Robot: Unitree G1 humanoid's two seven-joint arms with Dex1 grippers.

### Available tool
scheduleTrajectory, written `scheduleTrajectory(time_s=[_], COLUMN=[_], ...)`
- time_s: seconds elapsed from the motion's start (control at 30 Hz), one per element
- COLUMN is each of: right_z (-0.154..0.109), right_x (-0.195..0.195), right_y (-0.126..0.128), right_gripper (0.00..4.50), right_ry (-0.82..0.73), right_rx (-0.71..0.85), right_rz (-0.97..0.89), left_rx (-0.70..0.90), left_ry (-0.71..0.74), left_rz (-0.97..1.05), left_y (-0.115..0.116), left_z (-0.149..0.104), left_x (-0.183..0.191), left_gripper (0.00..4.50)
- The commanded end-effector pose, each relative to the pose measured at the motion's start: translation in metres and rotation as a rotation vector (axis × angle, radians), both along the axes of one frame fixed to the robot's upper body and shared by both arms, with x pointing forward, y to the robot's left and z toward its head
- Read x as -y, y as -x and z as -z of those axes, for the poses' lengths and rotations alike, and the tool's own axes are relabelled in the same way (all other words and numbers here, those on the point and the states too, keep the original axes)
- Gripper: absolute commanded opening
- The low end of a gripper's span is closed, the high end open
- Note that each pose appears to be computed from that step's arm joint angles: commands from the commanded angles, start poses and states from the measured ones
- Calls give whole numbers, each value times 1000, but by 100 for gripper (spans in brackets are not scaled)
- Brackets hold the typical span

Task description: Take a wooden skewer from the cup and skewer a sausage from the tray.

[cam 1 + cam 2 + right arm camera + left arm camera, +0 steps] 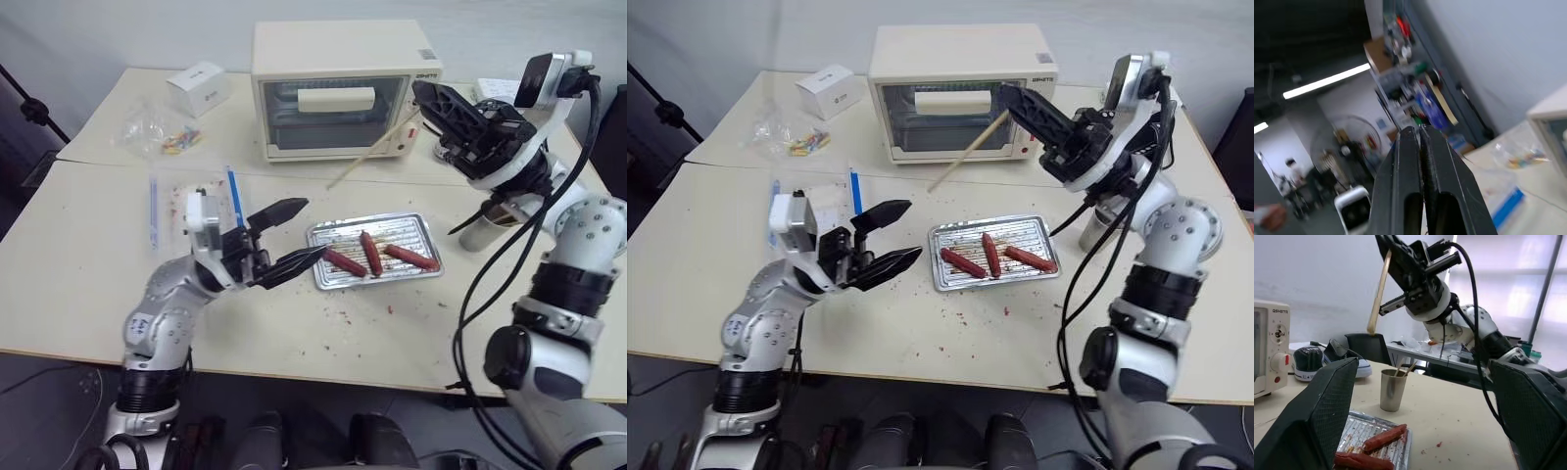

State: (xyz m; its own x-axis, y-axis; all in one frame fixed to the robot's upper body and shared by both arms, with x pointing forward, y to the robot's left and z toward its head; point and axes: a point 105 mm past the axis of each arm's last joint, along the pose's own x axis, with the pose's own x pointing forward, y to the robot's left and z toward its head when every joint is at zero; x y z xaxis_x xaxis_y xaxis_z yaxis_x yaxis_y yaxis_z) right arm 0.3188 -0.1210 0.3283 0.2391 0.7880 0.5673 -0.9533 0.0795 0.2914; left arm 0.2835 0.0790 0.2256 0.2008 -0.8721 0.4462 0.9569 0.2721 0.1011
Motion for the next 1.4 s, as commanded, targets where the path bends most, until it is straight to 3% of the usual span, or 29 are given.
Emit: scheduleTrajectory(time_s=[0.03,0.4,0.57,0.9,1.1,1.27,1.4], right_z=[-1,17,20,30,41,42,77], right_x=[-8,-25,-27,-30,-28,-3,29], right_y=[15,22,22,23,27,27,45], right_gripper=[7,7,0,0,0,164,297], right_ry=[-56,-65,-67,-44,-1,100,447], right_rx=[-3,-69,-82,-93,-92,17,131], right_rz=[-40,-79,-72,-55,-30,170,306], left_rx=[78,112,110,111,113,137,84], left_ry=[43,116,122,149,171,47,-115], left_rz=[-54,-53,-39,-50,-73,-129,-212], left_y=[-4,-1,2,1,-1,-8,-12], left_z=[-15,-27,-29,-35,-42,-31,1], left_x=[6,21,23,23,20,2,-43], left_gripper=[450,450,329,15,5,0,0])
